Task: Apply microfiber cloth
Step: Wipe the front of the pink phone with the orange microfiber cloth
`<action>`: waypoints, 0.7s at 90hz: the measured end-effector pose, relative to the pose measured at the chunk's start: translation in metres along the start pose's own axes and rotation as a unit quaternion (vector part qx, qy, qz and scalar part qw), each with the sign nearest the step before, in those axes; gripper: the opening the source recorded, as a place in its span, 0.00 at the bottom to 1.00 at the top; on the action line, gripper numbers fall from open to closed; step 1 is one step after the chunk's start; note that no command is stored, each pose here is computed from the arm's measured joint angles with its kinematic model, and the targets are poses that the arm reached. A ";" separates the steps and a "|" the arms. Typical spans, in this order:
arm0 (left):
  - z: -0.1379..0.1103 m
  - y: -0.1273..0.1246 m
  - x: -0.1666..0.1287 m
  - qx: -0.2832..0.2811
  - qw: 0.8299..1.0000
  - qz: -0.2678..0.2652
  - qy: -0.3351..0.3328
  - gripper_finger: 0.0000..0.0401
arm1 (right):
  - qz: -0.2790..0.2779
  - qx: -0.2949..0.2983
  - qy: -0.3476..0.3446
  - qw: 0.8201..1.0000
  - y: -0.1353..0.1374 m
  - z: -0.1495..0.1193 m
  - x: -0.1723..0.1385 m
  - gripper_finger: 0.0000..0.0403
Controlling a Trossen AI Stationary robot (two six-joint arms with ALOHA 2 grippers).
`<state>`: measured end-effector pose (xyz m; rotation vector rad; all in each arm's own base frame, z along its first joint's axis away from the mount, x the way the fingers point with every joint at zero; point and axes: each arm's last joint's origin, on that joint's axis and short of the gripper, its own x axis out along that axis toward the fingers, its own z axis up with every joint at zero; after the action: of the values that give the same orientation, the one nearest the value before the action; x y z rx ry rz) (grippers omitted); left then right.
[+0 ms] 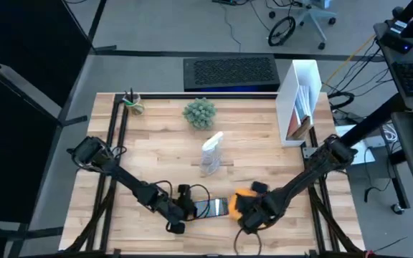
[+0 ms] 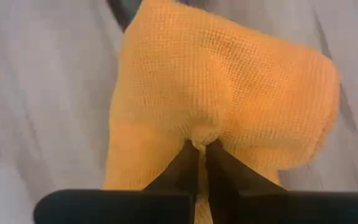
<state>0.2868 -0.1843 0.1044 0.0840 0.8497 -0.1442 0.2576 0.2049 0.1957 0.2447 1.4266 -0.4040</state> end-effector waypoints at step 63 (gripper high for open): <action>0.032 0.001 -0.031 0.024 0.999 0.035 -0.011 0.12 | 0.067 0.094 -0.147 0.982 0.023 -0.010 -0.013 0.54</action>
<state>0.2902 -0.1847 0.1492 0.1573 0.8206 -0.1004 0.2565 0.2319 0.2057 0.4141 1.0758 -0.4456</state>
